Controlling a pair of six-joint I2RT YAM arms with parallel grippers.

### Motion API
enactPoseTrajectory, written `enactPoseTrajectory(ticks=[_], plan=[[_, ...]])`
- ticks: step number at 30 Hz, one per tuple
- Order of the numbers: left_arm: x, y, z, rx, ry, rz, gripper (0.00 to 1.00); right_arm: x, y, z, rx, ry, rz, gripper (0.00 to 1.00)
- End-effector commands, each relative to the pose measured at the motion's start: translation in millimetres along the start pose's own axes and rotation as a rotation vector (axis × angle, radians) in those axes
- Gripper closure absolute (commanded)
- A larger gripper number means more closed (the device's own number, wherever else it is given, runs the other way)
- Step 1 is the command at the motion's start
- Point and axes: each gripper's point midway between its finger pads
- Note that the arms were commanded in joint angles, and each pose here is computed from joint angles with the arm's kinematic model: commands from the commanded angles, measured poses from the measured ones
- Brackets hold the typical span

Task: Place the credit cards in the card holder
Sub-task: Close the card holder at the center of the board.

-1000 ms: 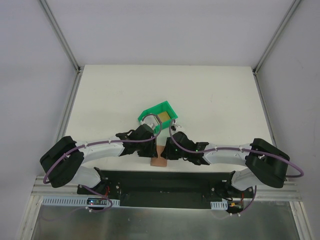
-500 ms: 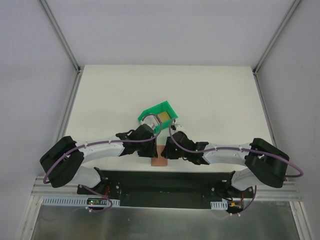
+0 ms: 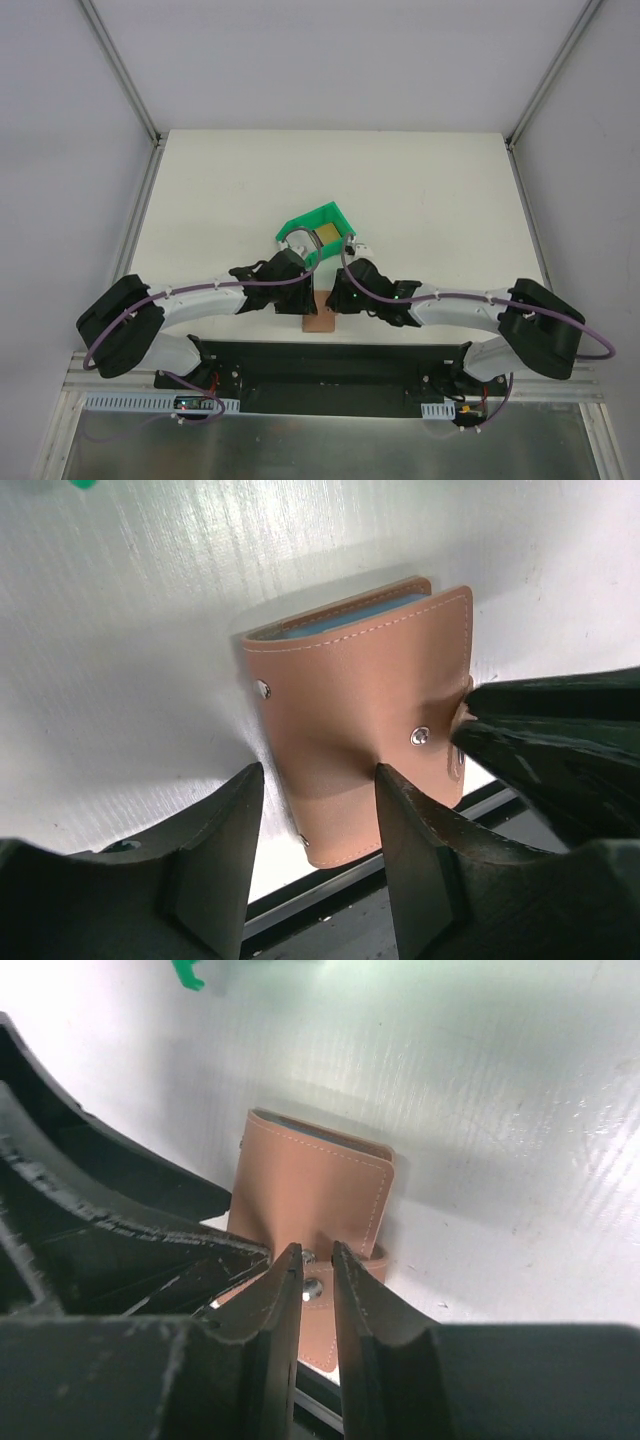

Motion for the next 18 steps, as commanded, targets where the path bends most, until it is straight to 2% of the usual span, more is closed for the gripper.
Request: enactPoseTrajectory(ticks=[1,10,18], plan=[[-11,1,-5,-0.019,-0.061,0.017,0.51,-28,4,-23,-0.007,-0.077,-0.028,0.78],[-27,-11,-9,0.003,-0.087,0.056,0.5,-6,1,-32,-0.046,-0.034,0.072,0.79],[-19,-4,-3,-0.014,-0.049,0.076,0.51,0,1,-33,-0.068,-0.036,0.126,0.79]])
Point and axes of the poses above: each gripper's point midway between its finger pads, its own z axis out along the fingers, its own y axis along the line the jaws close on, x = y × z, and after that the axes turned 10 degrees about -z, right-handed
